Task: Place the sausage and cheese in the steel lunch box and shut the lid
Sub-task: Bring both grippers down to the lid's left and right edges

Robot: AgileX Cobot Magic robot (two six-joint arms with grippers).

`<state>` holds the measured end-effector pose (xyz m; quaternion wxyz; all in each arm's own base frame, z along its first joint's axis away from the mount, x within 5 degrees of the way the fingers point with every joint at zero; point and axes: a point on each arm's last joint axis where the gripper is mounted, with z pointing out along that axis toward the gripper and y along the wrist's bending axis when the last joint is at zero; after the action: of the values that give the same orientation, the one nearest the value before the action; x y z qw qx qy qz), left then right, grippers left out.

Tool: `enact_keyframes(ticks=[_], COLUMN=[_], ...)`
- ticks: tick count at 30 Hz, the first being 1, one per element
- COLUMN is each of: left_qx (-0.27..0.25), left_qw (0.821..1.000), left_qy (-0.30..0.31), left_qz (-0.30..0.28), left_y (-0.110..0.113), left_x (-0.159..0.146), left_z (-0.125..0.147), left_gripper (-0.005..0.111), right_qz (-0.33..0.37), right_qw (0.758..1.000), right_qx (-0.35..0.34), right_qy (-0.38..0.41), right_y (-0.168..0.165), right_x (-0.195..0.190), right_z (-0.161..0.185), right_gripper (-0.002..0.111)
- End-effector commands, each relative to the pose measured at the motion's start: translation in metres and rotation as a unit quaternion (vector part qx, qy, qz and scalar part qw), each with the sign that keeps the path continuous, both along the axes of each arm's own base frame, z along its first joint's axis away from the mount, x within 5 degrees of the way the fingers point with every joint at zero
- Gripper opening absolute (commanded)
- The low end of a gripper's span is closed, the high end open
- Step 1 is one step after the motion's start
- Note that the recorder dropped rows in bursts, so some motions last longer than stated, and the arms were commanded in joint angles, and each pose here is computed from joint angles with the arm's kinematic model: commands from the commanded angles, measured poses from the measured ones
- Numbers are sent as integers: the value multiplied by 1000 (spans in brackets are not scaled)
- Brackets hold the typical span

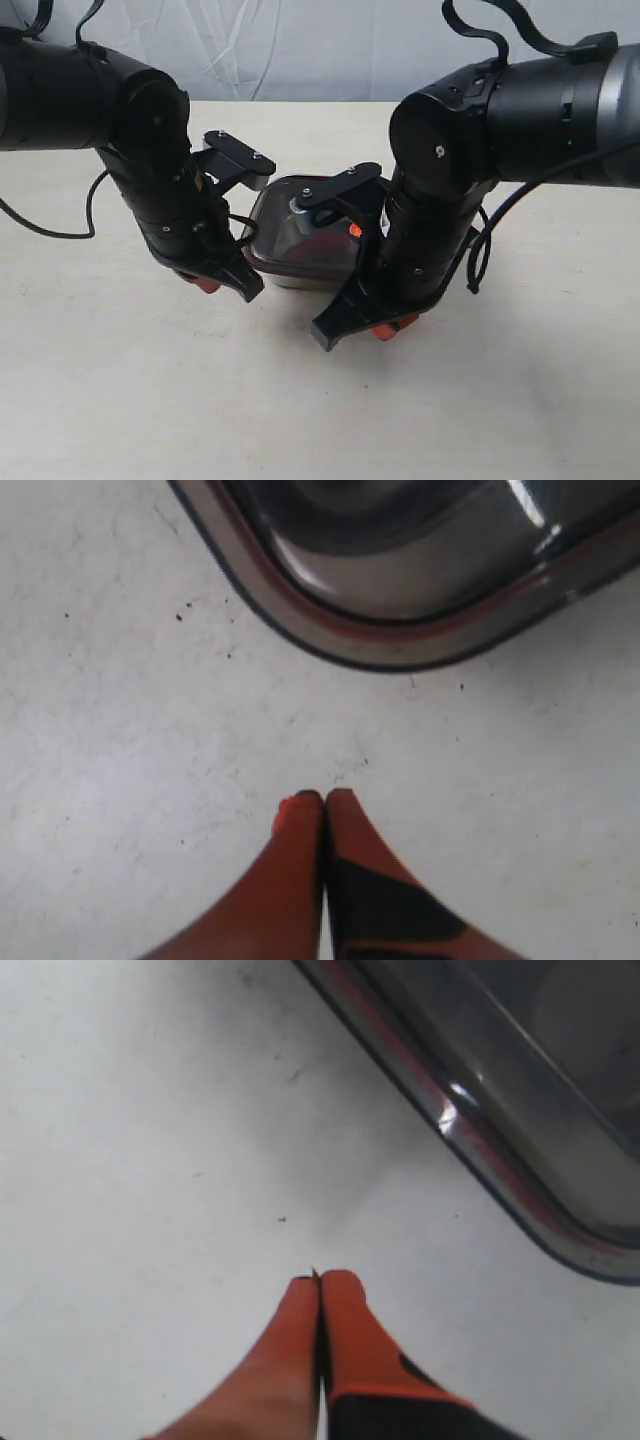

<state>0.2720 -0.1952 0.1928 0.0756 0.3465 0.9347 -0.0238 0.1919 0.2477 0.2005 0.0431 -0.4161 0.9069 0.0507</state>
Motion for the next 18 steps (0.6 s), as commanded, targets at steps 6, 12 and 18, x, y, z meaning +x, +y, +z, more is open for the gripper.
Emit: enact_keyframes(ticks=[6, 12, 18], left_qx=[7, 3, -3], left_qw=[1000, 1000, 1000], left_qy=[-5, -10, -22], left_qz=[-4, -4, -4], left_y=[-10, -12, -14], left_x=[16, 19, 24], left_z=[-6, -3, 2], left_gripper=[0, 0, 0], right_qz=[-5, -9, -44], right_qw=[999, 998, 997], right_qx=[-9, -18, -18], right_qy=[-49, -61, -61], right_y=[2, -2, -16], right_x=[12, 18, 35], right_z=[-5, -6, -7], right_gripper=[-1, -1, -1])
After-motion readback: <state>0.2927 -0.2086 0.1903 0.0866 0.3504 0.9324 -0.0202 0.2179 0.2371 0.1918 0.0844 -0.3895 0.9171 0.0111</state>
